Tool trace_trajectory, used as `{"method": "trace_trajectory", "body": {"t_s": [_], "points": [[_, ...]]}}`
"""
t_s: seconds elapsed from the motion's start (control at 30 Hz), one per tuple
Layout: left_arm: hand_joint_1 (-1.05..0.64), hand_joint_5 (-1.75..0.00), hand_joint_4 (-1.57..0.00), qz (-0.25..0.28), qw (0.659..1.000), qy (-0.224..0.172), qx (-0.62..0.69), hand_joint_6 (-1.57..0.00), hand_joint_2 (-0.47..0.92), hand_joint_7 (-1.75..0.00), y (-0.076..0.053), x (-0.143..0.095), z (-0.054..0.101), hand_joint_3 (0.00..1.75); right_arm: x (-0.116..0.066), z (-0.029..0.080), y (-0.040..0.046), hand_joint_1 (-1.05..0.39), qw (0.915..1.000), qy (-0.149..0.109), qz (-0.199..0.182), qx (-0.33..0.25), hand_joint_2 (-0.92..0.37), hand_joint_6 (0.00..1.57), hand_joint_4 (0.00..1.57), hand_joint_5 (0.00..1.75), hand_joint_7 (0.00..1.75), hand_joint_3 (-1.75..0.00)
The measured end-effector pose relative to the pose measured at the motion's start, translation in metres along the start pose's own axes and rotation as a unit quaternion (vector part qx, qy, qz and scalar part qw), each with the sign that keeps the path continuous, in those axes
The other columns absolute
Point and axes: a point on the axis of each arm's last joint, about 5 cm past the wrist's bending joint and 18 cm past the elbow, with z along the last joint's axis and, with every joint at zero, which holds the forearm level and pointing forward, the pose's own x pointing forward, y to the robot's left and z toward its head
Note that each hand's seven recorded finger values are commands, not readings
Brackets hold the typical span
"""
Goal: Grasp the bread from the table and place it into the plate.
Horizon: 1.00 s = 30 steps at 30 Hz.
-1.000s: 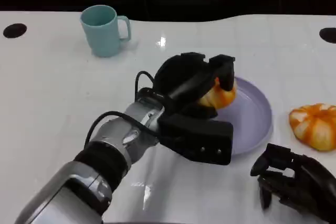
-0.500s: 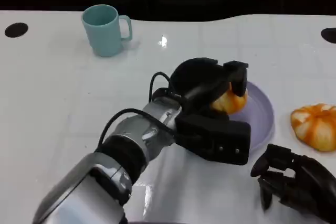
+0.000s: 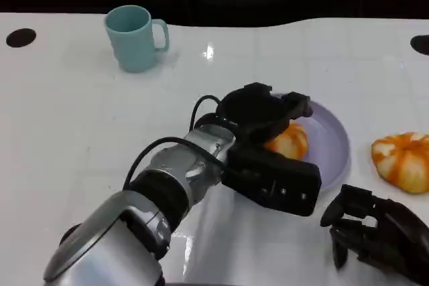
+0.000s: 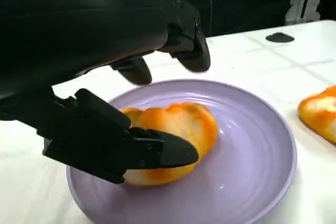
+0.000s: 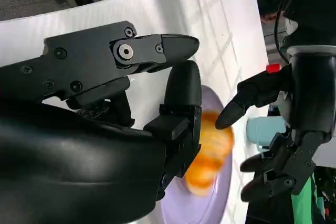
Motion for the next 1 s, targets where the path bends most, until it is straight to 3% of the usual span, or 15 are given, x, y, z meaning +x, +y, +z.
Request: {"method": "trace_trajectory", "body": {"t_s": [0.23, 0.5, 0.7, 0.93, 0.97, 1.0], "points": [[-0.88, -0.19, 0.0, -0.01, 1.0, 0.008, 0.01, 0.0, 0.92, -0.22, 0.0, 0.0, 0.0, 0.6, 0.0, 0.0, -0.0001, -0.52, 1.0, 0.0, 0.001, 0.0, -0.92, 0.66, 0.68, 1.75, 1.41, -0.26], [-0.89, -0.18, 0.0, -0.017, 1.0, 0.01, 0.02, 0.0, 0.92, -0.23, 0.007, -0.001, -0.005, 0.61, 0.0, 0.0, 0.0001, -0.52, 1.0, -0.002, 0.0, -0.003, -0.92, 0.65, 0.67, 1.75, 1.41, -0.27], [-0.87, -0.29, 0.0, 0.007, 1.0, -0.006, -0.016, -0.01, 0.92, -0.29, 0.016, -0.006, -0.011, 0.59, 0.0, 0.0, 0.0, -0.52, 1.0, 0.0, 0.001, 0.003, -0.92, 0.66, 0.67, 1.75, 1.41, -0.27], [-0.81, -0.47, -0.06, 0.038, 0.994, -0.019, -0.099, -0.13, 0.92, -0.32, 0.01, -0.025, -0.024, 0.52, 0.001, -0.001, -0.0004, -0.52, 1.0, 0.001, 0.001, 0.004, -0.92, 0.65, 0.67, 1.75, 1.4, -0.26], [-0.75, -0.58, -0.21, 0.042, 0.993, -0.018, -0.107, -0.25, 0.92, -0.35, 0.01, -0.026, -0.026, 0.51, 0.001, 0.0, -0.0005, -0.53, 1.0, 0.002, 0.002, 0.005, -0.92, 0.66, 0.67, 1.75, 1.4, -0.27], [-0.73, -0.63, -0.26, 0.055, 0.991, -0.022, -0.121, -0.3, 0.92, -0.35, 0.009, -0.029, -0.028, 0.51, 0.001, 0.0, -0.0005, -0.53, 1.0, 0.002, 0.003, 0.004, -0.92, 0.66, 0.67, 1.75, 1.4, -0.27]]}}
